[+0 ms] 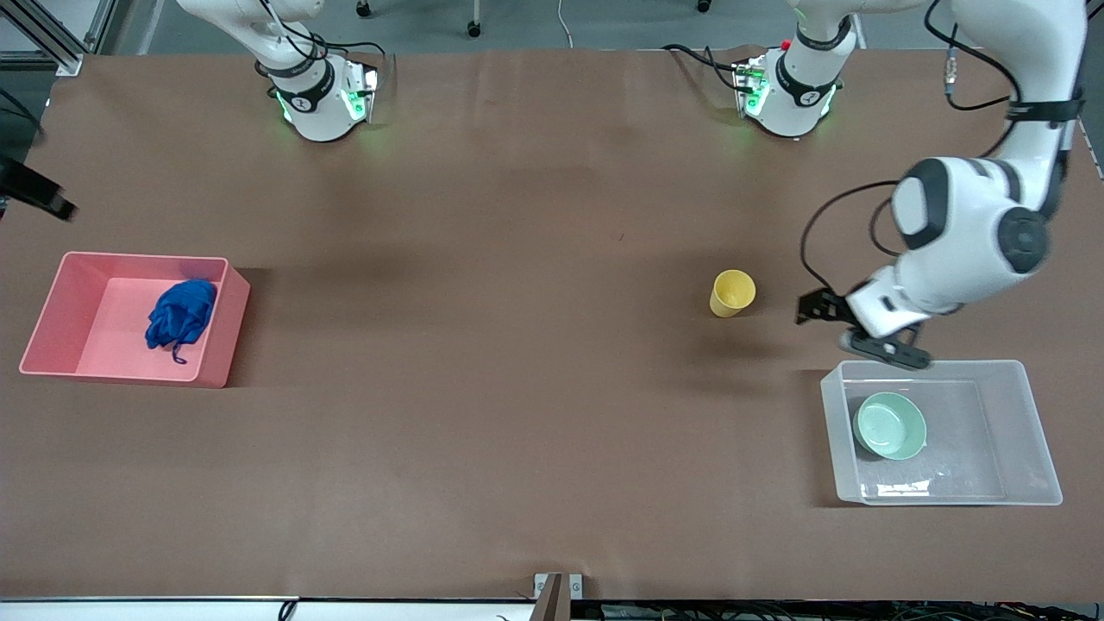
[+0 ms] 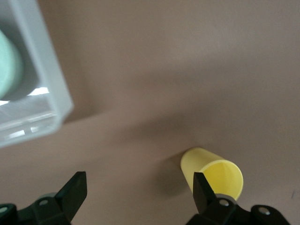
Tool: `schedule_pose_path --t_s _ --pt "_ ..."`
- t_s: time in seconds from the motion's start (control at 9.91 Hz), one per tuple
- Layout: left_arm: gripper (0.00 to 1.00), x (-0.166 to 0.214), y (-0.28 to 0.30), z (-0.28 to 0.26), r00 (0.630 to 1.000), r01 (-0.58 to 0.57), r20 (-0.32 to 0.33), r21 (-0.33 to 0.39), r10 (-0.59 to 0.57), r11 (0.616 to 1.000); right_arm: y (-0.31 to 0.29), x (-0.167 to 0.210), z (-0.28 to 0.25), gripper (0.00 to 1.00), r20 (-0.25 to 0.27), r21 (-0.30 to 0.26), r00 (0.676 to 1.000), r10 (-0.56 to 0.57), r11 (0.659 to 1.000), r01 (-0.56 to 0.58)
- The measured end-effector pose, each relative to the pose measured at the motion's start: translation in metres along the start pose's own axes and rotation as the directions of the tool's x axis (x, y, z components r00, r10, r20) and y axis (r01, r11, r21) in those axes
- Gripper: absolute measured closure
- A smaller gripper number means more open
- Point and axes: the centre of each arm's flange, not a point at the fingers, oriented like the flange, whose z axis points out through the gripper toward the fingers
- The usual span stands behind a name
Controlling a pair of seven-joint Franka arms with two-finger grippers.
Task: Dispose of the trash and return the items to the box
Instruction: 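Move the left gripper to the yellow cup and grasp it while the right gripper withdraws, then carry the yellow cup with the left gripper and lower it into the bowl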
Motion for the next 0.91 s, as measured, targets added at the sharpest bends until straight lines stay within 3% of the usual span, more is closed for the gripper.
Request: schedule_pose_path --t_s 0.5,0.91 --pt "0.04 -0.046 0.056 0.085 0.998 -0.043 -0.034 0.023 0.044 0.999 -0.012 0.015 0.018 0.0 0.051 -0.01 0.997 -0.05 0.999 0.05" --pt "0.64 -0.061 0.059 0.123 0.999 -0.048 0.001 0.013 0.048 0.999 -0.018 0.014 0.015 0.0 0.044 -0.021 0.993 -0.107 0.994 0.108"
